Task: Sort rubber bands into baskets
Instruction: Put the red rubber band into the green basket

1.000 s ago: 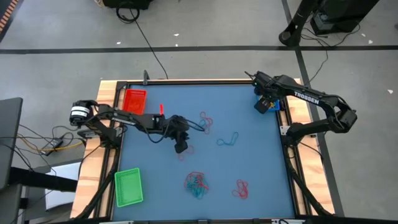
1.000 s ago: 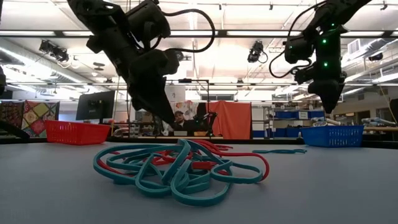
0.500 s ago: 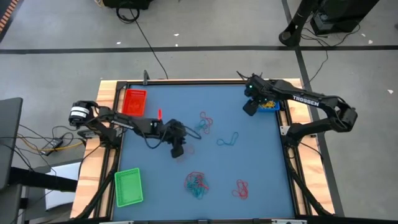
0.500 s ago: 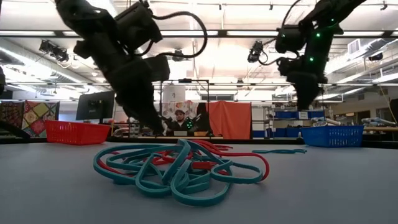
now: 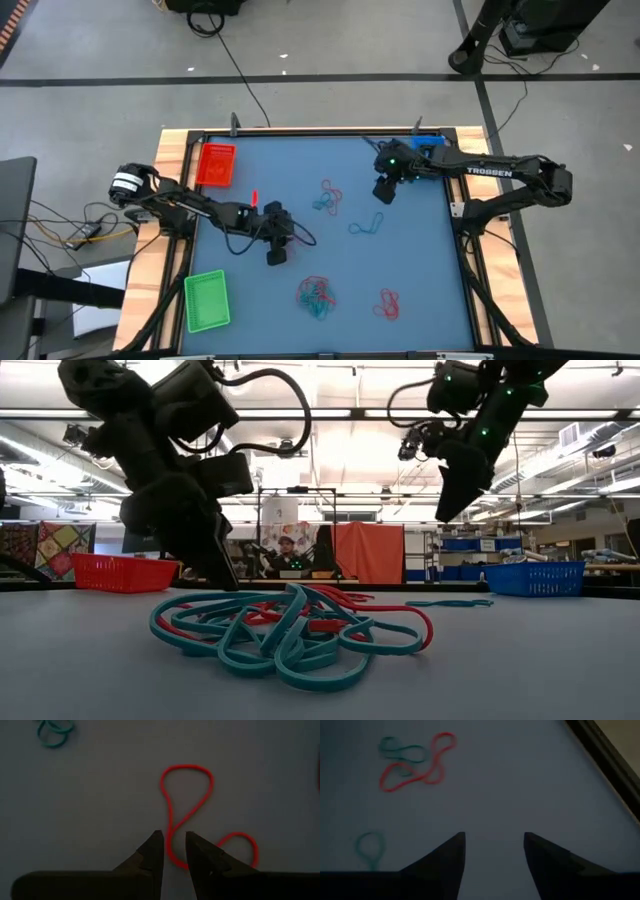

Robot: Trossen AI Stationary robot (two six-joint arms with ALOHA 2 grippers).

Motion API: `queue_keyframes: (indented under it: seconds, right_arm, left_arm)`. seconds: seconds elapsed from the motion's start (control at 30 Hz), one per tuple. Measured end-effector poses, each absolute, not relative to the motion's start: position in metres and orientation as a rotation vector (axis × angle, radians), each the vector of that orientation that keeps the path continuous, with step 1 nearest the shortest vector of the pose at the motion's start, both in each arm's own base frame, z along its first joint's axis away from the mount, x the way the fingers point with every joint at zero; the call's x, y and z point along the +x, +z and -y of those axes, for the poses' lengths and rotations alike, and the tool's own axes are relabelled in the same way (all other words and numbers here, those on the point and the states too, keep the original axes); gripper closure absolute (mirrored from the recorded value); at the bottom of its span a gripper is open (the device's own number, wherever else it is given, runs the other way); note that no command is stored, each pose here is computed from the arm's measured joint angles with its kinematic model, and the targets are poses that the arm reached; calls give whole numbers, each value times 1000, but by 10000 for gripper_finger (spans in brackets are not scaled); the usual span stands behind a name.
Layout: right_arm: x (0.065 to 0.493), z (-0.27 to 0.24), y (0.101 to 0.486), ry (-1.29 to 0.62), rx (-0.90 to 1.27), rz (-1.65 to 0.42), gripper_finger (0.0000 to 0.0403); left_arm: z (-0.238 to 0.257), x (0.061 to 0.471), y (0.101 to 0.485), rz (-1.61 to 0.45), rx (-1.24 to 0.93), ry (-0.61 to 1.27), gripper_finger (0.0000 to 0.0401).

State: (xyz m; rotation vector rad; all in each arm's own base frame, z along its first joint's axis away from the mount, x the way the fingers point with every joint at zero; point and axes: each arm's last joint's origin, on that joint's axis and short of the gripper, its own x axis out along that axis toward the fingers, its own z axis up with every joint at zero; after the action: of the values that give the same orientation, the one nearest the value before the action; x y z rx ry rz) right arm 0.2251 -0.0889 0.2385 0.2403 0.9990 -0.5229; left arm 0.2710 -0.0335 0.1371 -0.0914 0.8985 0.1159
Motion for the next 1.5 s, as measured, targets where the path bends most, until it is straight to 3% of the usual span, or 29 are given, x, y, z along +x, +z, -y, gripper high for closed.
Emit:
queue_keyframes:
  seconds: [0.63, 1.0, 1.23, 1.5]
  right_arm:
    - [264, 32, 195, -440, 183, -1145, 195]
    - [271, 9, 184, -391, 154, -1170, 199]
    - [271, 4, 190, -390, 134, -1131, 200]
    - [275, -4, 193, -428, 119, -1055, 203]
  left_arm:
    - [33, 272, 137, -880, -15, 95, 315]
    - [35, 282, 109, -925, -23, 86, 318]
    - [35, 282, 111, -925, -57, 82, 393]
    - [36, 280, 122, -902, -131, 107, 398]
